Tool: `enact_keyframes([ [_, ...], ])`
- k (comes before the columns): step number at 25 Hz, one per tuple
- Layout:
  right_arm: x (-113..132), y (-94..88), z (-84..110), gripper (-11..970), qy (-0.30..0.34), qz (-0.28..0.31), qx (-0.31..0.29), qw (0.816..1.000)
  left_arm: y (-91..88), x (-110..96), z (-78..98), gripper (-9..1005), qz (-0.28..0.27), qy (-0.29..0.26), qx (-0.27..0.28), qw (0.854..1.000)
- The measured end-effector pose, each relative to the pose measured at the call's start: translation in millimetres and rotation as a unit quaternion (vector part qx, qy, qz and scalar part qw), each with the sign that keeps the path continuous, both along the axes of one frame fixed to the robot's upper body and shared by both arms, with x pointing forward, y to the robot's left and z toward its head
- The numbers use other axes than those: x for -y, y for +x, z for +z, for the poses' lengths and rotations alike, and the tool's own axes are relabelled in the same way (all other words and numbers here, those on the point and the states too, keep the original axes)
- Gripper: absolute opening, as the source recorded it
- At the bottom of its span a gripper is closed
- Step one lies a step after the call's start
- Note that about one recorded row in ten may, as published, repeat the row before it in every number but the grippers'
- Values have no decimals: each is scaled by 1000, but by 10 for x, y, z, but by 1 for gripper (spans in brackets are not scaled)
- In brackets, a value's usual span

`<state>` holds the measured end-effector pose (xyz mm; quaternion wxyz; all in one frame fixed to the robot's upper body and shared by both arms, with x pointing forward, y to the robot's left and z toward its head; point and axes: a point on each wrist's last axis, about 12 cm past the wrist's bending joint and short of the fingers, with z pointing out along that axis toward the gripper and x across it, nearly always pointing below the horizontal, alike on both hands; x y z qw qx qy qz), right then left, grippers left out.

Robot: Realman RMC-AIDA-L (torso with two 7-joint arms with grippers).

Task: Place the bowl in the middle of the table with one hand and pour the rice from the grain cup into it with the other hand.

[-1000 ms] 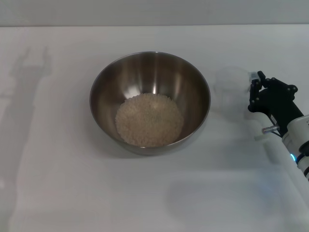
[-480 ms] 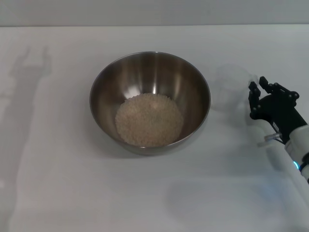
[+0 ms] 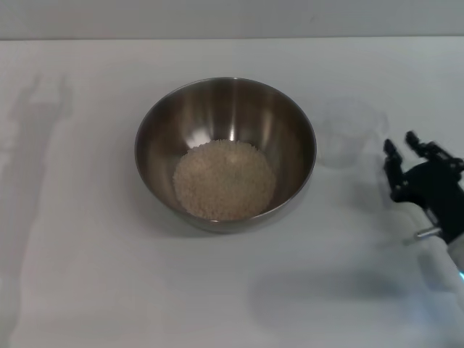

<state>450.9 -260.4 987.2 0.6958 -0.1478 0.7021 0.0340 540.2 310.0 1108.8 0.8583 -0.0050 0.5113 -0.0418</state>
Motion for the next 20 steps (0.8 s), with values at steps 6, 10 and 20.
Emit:
enact_keyframes([
  [6,134,-91,347,306,34,-26,150,988,-27,1,-19,434,0,1,1,1000],
  [10,152,246,627,304,38,-26,231,972,-33,41,-33,434,-9,4,-2,1000],
  [20,204,745,997,488,67,-12,294,953,-44,71,-54,434,-30,-5,-6,1000],
])
